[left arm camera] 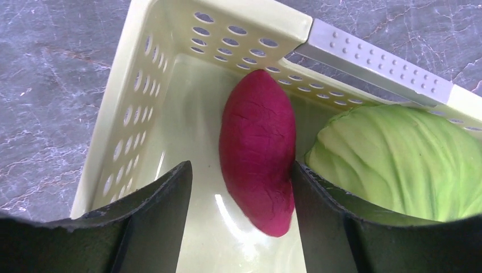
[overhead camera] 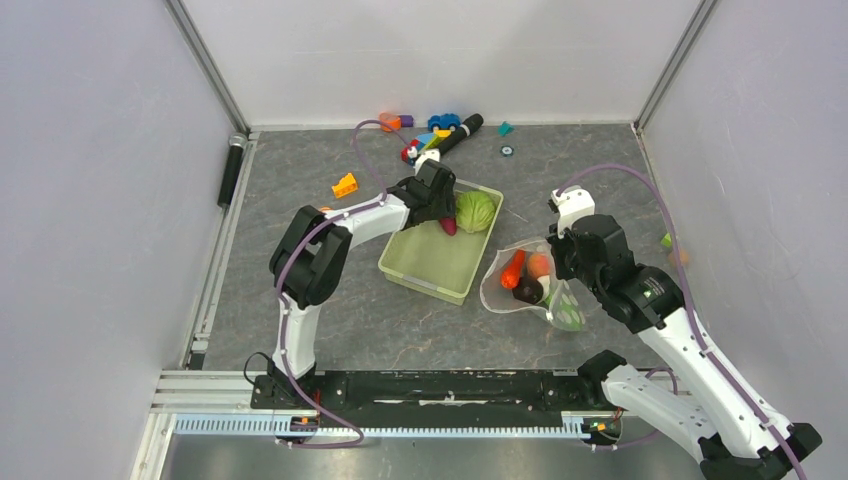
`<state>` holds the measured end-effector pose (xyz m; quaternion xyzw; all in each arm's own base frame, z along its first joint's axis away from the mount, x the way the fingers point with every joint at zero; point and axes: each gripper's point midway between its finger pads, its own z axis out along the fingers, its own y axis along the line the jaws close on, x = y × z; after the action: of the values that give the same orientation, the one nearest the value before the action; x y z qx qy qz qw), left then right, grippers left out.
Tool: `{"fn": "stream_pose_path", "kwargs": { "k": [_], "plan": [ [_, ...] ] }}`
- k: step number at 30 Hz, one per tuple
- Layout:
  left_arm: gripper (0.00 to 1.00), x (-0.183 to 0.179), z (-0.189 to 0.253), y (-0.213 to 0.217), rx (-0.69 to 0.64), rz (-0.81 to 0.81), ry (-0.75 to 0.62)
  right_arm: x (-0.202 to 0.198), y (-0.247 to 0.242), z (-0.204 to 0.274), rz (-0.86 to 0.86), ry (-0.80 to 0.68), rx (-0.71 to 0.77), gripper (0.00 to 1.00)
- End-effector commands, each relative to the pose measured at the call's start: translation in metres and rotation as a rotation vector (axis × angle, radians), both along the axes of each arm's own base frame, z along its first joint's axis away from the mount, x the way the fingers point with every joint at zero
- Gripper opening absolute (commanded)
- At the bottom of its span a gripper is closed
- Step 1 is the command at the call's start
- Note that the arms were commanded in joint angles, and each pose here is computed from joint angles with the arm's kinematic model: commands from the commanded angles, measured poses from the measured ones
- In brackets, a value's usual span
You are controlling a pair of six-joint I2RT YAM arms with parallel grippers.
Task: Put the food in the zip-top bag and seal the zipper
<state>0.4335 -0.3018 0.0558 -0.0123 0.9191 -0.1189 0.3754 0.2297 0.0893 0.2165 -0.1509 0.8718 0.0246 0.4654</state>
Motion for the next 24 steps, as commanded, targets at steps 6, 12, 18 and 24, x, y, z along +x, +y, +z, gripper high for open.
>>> {"fn": "stream_pose_path", "kwargs": {
  "k": [6, 12, 18, 24],
  "plan": [
    [0.67, 0.012, -0.011, -0.003, -0.020, 0.067, 0.011, 0.004, -0.002, 0.010, -0.008, -0.050, 0.007, 0.14],
    [0.50, 0.008, -0.018, 0.000, -0.006, 0.067, 0.033, 0.005, -0.002, 0.010, -0.007, -0.047, 0.005, 0.14],
    [0.03, 0.000, -0.004, -0.005, -0.046, 0.030, 0.032, 0.004, -0.002, 0.010, -0.007, -0.051, 0.008, 0.15],
    [0.02, -0.014, 0.027, -0.003, -0.094, -0.004, -0.008, 0.003, -0.001, 0.010, -0.001, -0.050, 0.014, 0.15]
  ]
}}
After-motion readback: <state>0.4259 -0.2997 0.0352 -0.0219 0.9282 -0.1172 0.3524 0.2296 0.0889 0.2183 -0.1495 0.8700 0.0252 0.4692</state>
